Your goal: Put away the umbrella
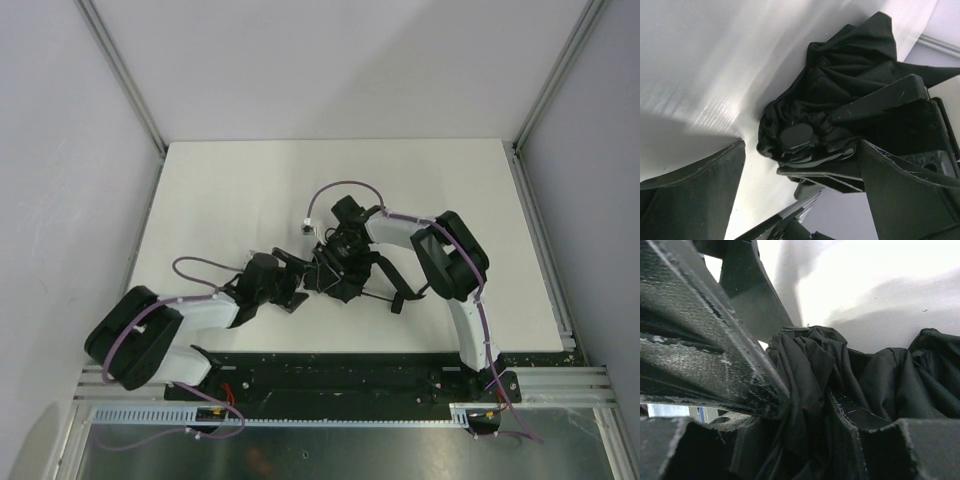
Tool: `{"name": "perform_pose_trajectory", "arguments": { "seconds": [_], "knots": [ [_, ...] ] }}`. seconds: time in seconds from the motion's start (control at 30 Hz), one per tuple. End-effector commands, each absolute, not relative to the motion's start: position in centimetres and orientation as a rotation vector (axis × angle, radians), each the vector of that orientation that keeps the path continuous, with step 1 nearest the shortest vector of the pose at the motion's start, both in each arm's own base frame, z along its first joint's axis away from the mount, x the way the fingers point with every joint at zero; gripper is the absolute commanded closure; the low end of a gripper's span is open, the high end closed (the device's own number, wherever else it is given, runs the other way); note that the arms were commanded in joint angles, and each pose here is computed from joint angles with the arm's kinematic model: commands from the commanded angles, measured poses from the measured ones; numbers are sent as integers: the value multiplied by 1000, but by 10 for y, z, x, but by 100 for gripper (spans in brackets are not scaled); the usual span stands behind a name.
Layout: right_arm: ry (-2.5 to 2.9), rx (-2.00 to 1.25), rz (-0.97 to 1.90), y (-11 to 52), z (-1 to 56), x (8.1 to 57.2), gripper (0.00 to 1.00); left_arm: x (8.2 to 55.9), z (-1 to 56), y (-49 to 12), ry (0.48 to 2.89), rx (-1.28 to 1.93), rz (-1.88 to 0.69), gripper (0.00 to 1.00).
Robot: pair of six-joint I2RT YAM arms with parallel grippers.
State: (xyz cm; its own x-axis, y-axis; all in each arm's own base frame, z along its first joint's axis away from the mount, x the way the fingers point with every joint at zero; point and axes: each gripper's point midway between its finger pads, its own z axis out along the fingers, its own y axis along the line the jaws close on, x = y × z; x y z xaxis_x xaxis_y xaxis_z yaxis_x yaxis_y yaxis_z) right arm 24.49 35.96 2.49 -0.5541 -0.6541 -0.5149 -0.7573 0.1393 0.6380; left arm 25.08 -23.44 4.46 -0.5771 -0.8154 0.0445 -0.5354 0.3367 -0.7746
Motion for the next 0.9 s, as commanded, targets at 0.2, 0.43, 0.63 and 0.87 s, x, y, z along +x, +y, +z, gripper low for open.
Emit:
{"name": "perform_pose_trajectory", "arguments": {
  "seconds": [0.2,0.43,0.63,0.87],
  "knots": [
    [2531,-1476,1347,332,-22,199,100,270,19,-252,2145,-1373,-1183,23],
    [2460,-1495,1424,339,-7,194,100,276,18,-244,2080,-1237,-1167,65],
    [2434,-1476,1353,345,1,202,94,273,11,-246,2105,-1156,-1173,94],
    [2452,-1277,1050,341,35,238,49,264,2,-238,2118,-1138,-1146,100]
  ]
}}
